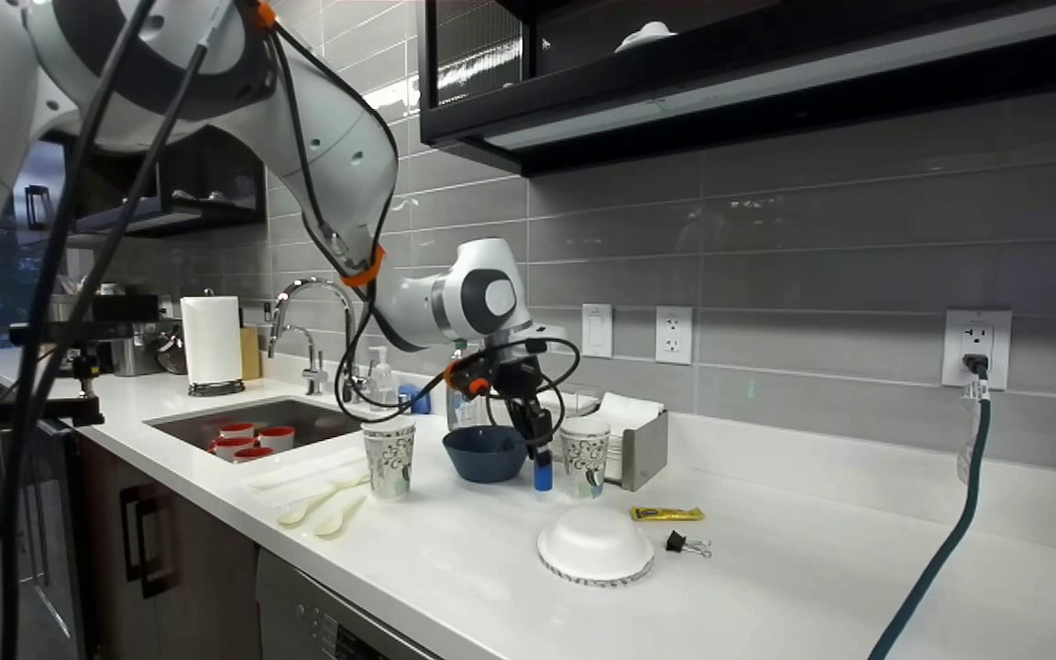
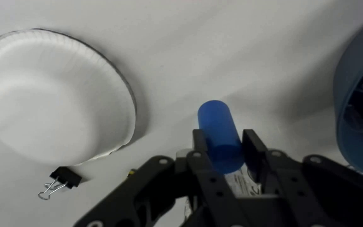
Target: Put one blue block in the blue bowl.
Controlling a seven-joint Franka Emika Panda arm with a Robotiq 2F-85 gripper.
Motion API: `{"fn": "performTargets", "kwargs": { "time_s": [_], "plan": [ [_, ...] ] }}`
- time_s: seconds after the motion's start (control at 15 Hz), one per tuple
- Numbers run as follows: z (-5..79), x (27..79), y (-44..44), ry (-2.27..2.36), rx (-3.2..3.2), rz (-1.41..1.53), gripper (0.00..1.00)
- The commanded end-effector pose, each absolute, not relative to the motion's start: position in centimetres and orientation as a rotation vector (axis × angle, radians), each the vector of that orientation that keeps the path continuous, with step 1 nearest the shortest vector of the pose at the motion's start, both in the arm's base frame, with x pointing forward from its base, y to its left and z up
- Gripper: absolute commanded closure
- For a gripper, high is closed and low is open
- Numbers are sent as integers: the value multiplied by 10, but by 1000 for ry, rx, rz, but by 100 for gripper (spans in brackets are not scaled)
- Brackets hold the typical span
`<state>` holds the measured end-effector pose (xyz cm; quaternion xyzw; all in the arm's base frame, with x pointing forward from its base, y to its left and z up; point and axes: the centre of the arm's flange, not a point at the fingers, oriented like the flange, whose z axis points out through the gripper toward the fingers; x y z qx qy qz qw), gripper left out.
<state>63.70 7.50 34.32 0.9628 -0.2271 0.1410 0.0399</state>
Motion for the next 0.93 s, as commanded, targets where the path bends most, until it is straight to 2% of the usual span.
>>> {"fn": "performTargets", "kwargs": {
  "time_s": [0.0, 0.4, 0.8, 0.87],
  "plan": [
    [398, 599, 76, -643, 2935, 420, 92],
    [445, 564, 111, -470, 3047, 368, 92],
    [449, 567, 159, -336, 3161, 365, 92],
    [448, 564, 159, -336, 3128, 378, 67]
  ]
}}
